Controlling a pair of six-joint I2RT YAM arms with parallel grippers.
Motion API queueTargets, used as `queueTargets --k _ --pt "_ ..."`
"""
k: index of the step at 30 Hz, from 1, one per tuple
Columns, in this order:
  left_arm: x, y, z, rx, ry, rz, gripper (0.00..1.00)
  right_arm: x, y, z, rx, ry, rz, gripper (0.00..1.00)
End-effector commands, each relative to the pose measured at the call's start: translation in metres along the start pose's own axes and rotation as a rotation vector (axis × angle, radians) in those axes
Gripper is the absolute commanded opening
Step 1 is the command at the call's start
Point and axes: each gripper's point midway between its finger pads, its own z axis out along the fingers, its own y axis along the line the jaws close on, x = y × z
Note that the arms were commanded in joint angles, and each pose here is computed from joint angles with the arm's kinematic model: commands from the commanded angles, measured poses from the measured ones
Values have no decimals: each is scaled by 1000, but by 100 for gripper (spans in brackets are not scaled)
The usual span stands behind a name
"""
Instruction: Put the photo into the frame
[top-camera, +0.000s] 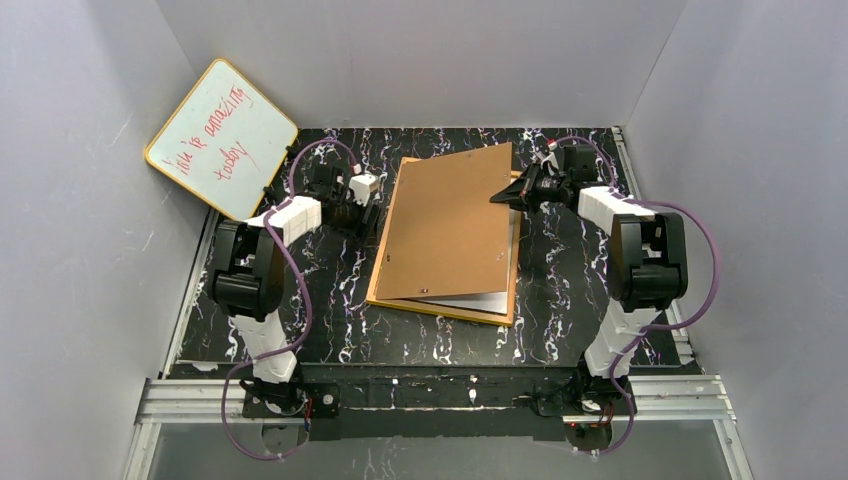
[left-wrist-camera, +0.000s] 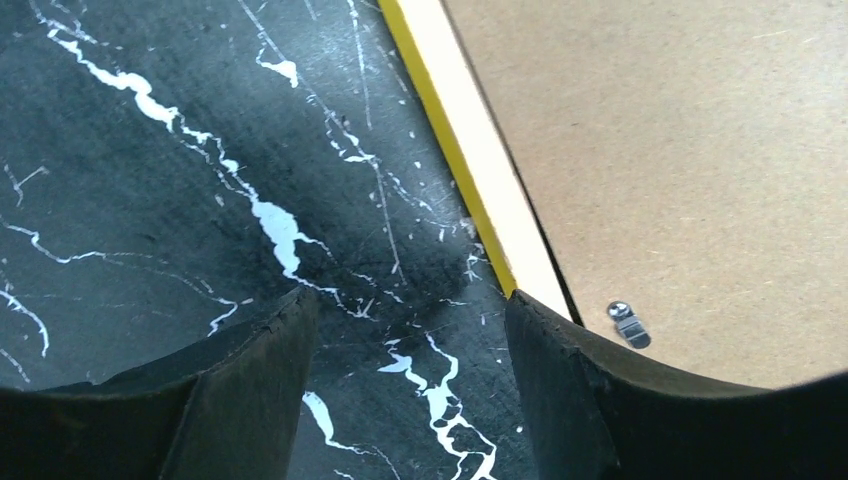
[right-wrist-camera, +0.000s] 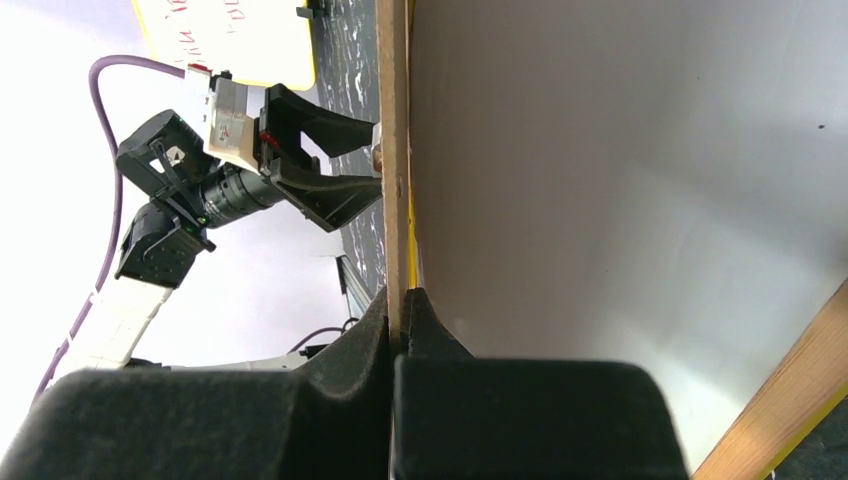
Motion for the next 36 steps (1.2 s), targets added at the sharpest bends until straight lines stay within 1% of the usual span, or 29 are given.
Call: queueTargets --k 1,10,19,36 --pt "1 -14 -5 44 0 24 66 -3 1 1 -12 -7 -22 1" --pt "1 -27 -8 86 6 43 65 2 -17 -3 72 -10 -24 1" --pt "10 -39 -6 119 34 70 71 3 -22 -8 97 -48 -22 1" --pt "12 -39 -6 122 46 79 71 -3 -36 -17 145 -98 -10 1"
